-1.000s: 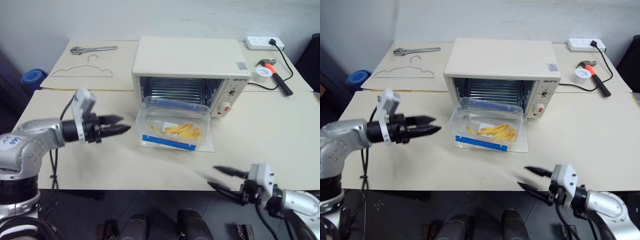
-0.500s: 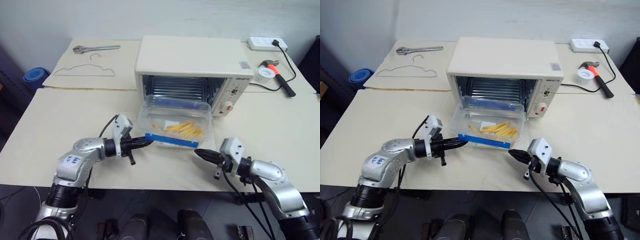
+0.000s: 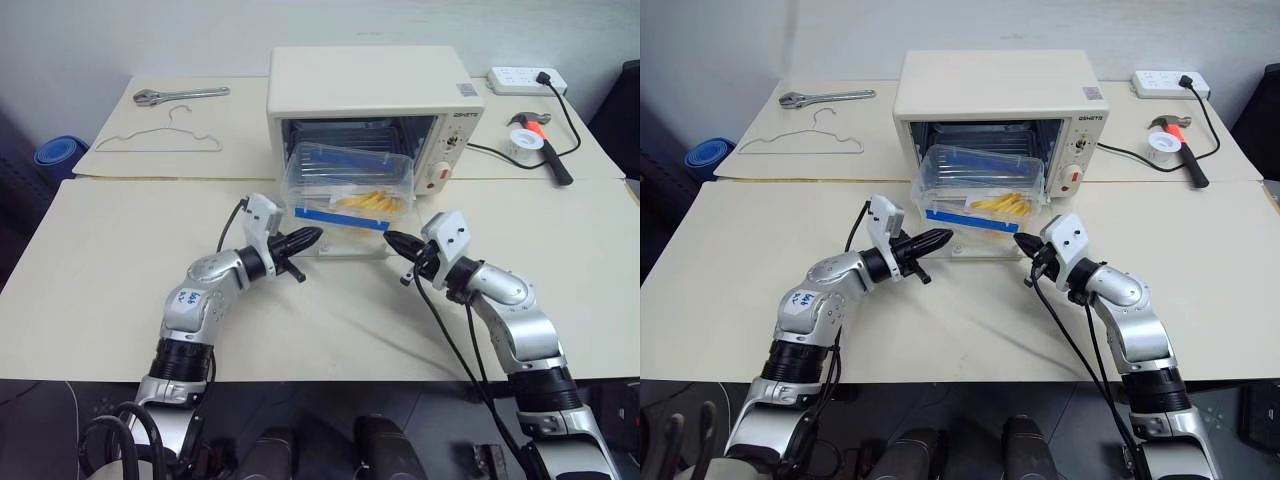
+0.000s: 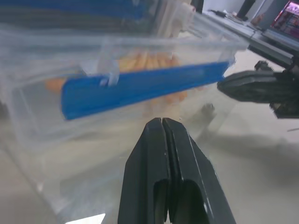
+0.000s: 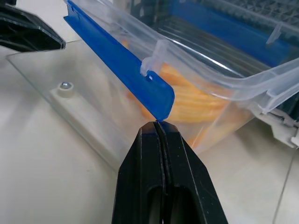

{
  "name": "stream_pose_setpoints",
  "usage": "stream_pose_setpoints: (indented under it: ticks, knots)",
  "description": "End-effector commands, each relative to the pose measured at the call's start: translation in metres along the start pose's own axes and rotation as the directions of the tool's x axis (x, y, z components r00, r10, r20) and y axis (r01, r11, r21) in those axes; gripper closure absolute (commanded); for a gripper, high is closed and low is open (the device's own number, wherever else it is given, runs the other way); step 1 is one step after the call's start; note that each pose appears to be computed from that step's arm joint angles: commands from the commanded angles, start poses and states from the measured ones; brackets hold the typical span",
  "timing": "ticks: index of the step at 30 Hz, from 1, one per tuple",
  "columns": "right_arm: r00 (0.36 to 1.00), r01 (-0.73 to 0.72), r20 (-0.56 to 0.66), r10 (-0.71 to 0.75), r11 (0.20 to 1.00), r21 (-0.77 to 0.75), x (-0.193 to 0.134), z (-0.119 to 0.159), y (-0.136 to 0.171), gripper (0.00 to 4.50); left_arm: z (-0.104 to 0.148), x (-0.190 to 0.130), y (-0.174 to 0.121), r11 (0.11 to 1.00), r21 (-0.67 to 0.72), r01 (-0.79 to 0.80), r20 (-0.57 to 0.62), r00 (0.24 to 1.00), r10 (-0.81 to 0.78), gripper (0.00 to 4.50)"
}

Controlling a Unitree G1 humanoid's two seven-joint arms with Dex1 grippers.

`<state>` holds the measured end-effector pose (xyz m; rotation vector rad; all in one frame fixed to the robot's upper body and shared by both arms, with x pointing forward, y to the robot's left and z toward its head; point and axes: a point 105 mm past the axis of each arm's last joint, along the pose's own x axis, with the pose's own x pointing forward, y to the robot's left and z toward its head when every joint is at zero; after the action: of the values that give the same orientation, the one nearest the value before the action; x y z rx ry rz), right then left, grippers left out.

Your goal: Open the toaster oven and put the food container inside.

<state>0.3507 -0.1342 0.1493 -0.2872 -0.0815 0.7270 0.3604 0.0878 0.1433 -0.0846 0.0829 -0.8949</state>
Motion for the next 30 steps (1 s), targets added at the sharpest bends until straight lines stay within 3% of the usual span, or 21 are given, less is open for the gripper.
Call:
stream_pose_setpoints:
  ticks: [1,6,10,17,30]
  knots:
    - [0.999,-0.002,0.054,0.002,1.000,-0.007,-0.003,0.017,-0.002,4.50,0.014,-0.006,0.001,0.999,0.038,-0.004,0.045,0.999,0.002,4.47]
    - [0.997,-0.043,0.066,0.042,0.999,0.018,0.000,0.029,0.001,4.50,0.019,-0.001,-0.002,0.999,0.048,0.006,0.062,0.998,-0.009,4.47]
    - [0.995,0.028,0.091,-0.030,0.999,0.015,0.009,0.037,-0.014,4.50,0.027,0.009,-0.001,0.999,0.047,-0.004,0.096,0.995,0.000,4.47]
    - [0.980,0.169,0.111,-0.162,0.984,-0.057,0.028,0.037,-0.051,4.50,0.041,0.035,0.015,0.997,0.003,-0.079,0.175,0.981,0.077,4.47]
    - [0.958,0.251,0.145,-0.247,0.968,-0.014,0.078,0.043,-0.080,4.50,0.071,0.070,0.053,0.963,-0.034,-0.267,0.286,0.921,0.266,4.47]
